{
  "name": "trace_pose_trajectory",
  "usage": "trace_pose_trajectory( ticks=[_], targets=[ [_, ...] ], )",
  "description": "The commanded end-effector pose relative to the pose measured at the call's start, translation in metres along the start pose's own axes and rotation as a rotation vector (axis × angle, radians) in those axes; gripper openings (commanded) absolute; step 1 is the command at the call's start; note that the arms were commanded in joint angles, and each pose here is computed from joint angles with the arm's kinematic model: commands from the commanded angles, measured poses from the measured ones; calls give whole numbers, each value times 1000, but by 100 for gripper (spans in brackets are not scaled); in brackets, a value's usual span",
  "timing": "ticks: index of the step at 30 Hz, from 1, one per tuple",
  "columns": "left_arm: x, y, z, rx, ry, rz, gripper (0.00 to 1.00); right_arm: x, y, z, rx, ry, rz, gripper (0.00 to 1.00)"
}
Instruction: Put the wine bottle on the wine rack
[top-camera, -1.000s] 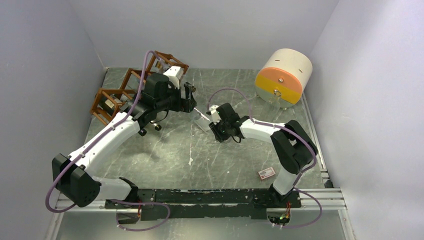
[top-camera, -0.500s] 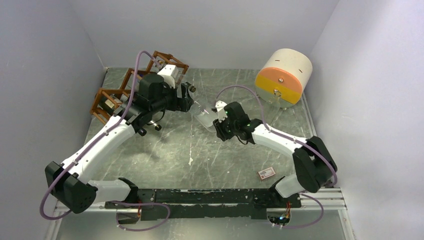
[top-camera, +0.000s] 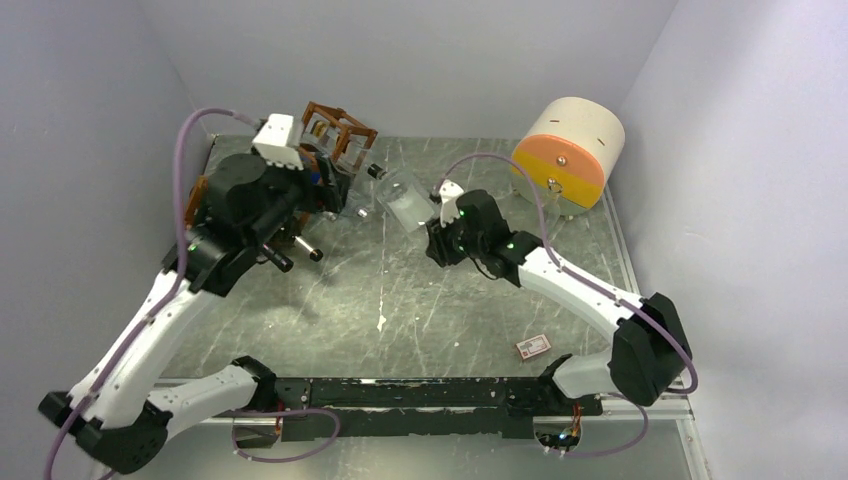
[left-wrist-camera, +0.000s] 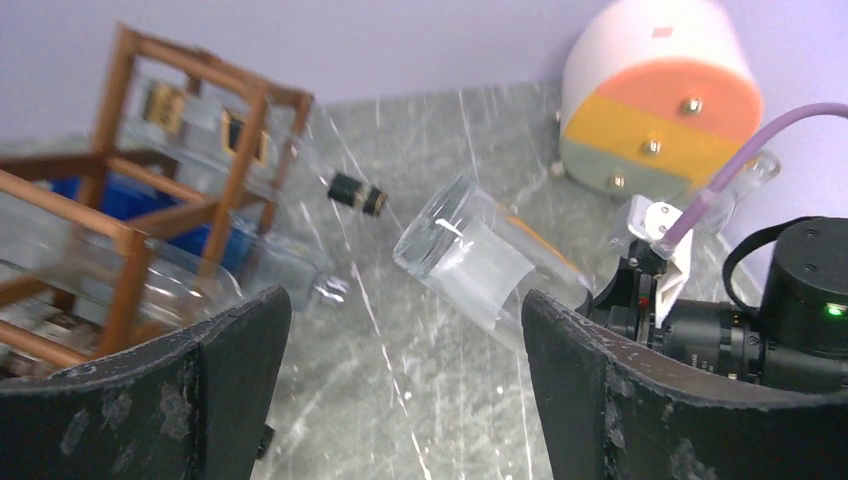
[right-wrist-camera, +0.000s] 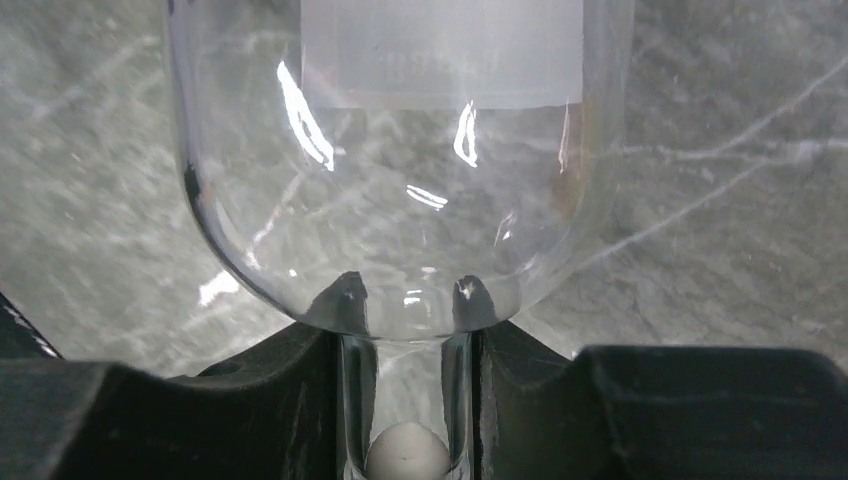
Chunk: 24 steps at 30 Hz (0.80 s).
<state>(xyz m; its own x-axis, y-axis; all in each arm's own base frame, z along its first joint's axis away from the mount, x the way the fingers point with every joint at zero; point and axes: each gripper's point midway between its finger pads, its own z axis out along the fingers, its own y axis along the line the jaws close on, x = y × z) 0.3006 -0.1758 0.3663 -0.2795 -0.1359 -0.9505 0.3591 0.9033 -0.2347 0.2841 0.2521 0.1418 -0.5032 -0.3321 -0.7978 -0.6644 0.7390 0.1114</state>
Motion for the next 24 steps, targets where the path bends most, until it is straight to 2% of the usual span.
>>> trace_pose_trajectory(
  ticks=[1,8,13,19,24],
  targets=[
    [-58,14,-39,-69,-209,45,89,-144,32,-25,-62,-370,-6,0],
    [-105,31,-105,-132,-429,55,88,-202,93,-2,-136,-395,-31,0],
    [-121,34,-142,-129,-530,83,87,-250,136,15,-204,-442,7,0],
    [-129,40,-167,-149,-583,103,87,-283,182,46,-264,-445,-7,0],
    [-129,44,-173,-161,-585,107,88,-288,200,81,-277,-435,-11,0]
  ],
)
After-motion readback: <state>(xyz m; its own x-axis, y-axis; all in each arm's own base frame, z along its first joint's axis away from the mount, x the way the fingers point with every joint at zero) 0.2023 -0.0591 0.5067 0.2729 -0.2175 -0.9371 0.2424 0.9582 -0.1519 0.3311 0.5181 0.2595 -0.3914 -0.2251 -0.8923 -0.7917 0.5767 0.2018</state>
